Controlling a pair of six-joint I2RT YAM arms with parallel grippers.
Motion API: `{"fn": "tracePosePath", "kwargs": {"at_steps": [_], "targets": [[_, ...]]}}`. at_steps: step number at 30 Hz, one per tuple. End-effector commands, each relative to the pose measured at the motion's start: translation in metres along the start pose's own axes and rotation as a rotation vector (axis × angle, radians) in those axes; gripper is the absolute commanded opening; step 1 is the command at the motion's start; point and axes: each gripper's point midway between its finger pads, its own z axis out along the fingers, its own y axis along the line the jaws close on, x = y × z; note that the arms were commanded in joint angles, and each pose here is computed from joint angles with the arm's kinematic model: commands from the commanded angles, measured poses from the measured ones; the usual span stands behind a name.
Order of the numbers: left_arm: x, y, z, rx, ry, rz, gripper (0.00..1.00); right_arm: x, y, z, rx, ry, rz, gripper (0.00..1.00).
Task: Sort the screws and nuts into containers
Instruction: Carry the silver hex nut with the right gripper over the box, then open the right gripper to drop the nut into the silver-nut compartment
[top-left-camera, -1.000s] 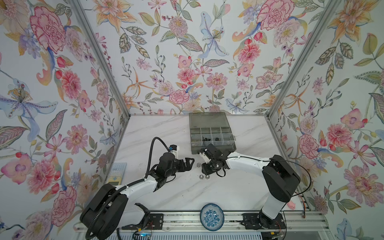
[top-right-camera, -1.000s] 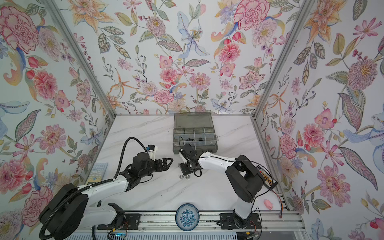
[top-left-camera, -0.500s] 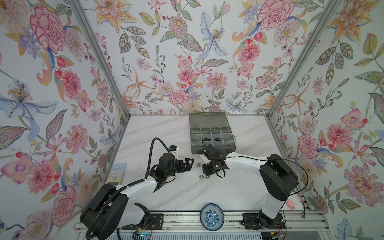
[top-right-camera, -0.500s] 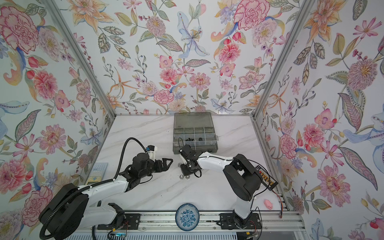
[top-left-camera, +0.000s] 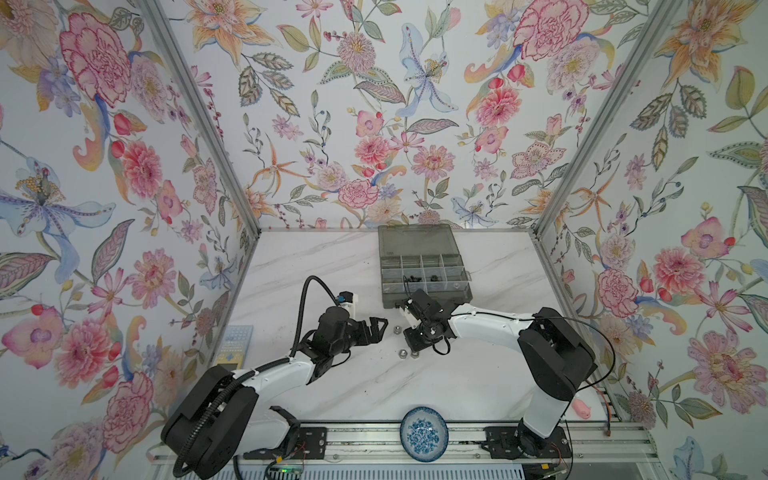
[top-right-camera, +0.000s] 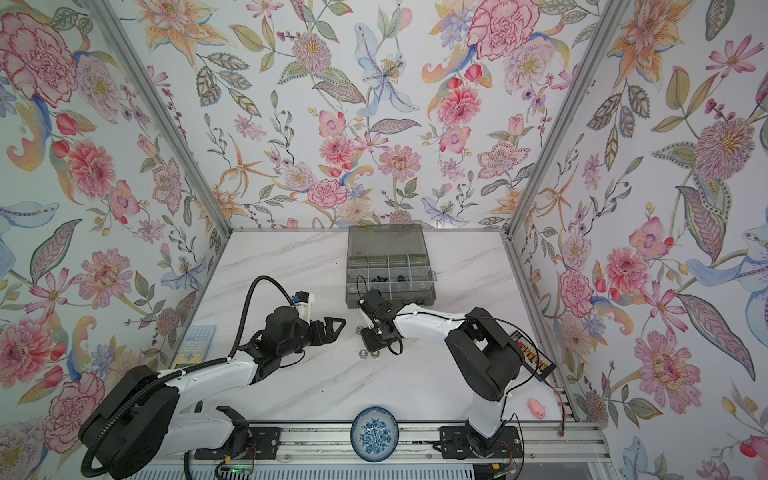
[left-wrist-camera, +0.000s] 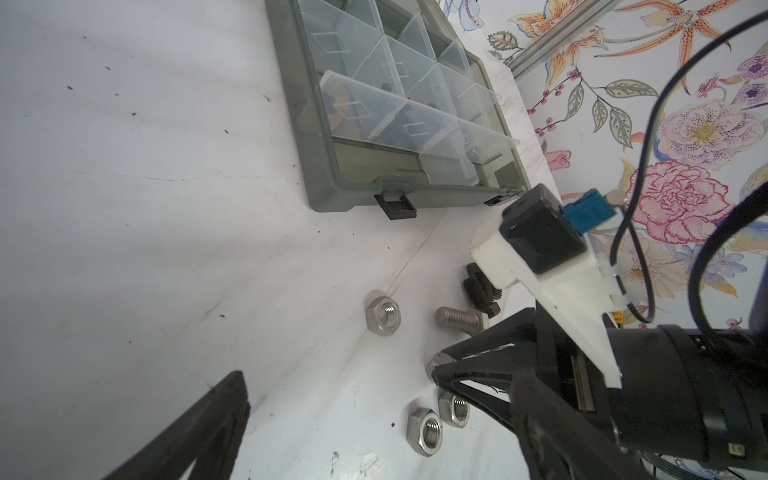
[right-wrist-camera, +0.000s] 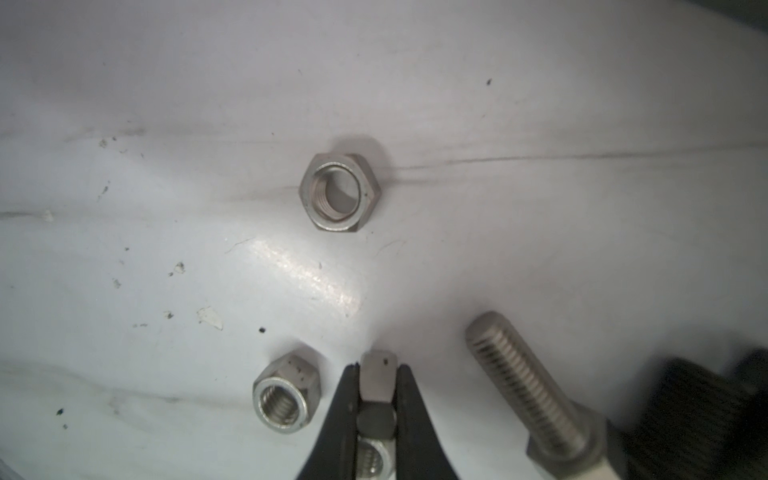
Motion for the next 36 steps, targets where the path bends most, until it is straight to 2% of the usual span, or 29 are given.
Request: {"fn": "tracePosePath", "kwargs": {"at_steps": [1, 8, 12, 17, 22, 28, 36], "targets": [[0.0, 0.004, 0.0, 0.002, -0.007, -0.018, 0.99, 0.001, -0.001, -0.002, 0.006, 0.011, -0.011, 0.03], [0.001, 0.004, 0.001, 0.006, -0.007, -0.017, 0.99, -0.027, -0.006, -0.033, -0.082, -0.089, 0.008, 0.0], [0.002, 0.003, 0.002, 0.019, -0.006, -0.024, 0.99, -0.048, -0.027, -0.059, -0.097, -0.169, 0.04, 0.0], [0.001, 0.002, 0.002, 0.023, -0.009, -0.025, 0.99, -0.078, -0.093, -0.09, -0.003, -0.286, 0.134, 0.0], [0.0, 0.001, 0.001, 0.024, -0.012, -0.024, 0.99, -0.103, -0.157, -0.107, 0.088, -0.349, 0.229, 0.0], [-0.001, 0.001, -0.001, 0.024, -0.016, -0.027, 0.99, -0.131, -0.214, -0.113, 0.159, -0.388, 0.318, 0.0], [-0.004, -0.001, -0.003, 0.025, -0.024, -0.024, 0.99, -0.155, -0.243, -0.087, 0.183, -0.371, 0.354, 0.0]]}}
